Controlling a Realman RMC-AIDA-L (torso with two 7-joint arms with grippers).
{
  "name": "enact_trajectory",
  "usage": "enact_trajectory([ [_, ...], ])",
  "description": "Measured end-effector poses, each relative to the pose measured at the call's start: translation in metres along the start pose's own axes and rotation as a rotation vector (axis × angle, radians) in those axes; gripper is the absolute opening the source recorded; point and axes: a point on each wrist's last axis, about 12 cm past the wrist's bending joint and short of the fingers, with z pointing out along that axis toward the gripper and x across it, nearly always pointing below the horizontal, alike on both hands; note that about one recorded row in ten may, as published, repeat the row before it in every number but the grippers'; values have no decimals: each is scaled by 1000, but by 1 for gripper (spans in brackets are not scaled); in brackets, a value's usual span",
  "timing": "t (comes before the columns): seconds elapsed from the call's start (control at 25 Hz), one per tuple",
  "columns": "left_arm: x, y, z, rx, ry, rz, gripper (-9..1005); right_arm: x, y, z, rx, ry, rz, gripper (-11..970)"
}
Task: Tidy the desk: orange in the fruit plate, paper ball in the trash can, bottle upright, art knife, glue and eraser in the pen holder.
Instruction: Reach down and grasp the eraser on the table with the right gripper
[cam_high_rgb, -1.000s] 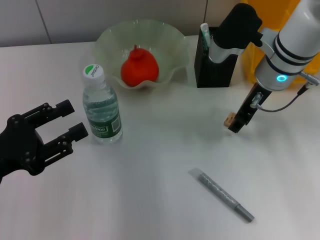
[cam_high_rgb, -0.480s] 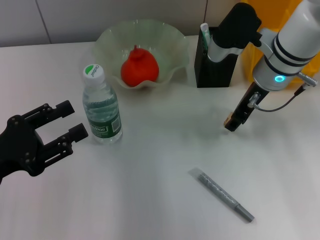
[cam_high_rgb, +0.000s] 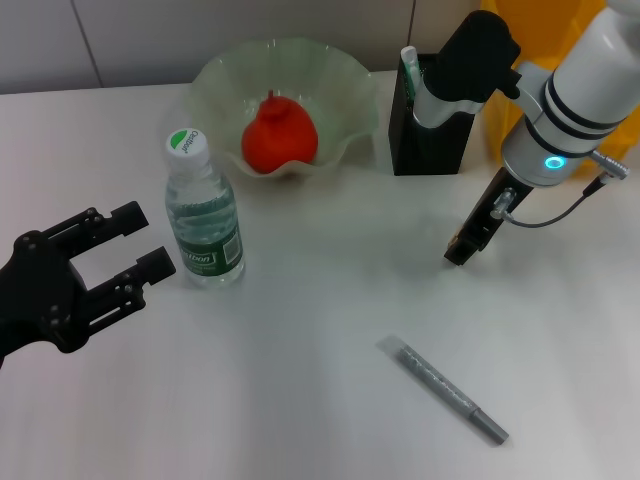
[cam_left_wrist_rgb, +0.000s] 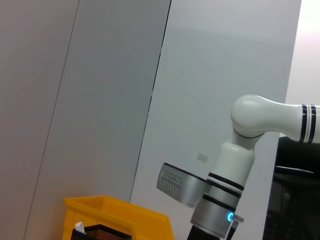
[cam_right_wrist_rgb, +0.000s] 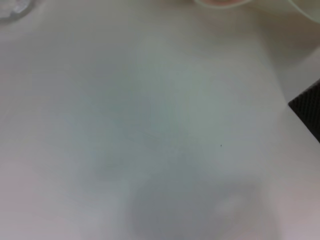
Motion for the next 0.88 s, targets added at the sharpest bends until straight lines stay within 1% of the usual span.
enact_trajectory([
  [0.88,1,1,0,-6,2,9,628,0,-1,3,9,-8,4,572],
])
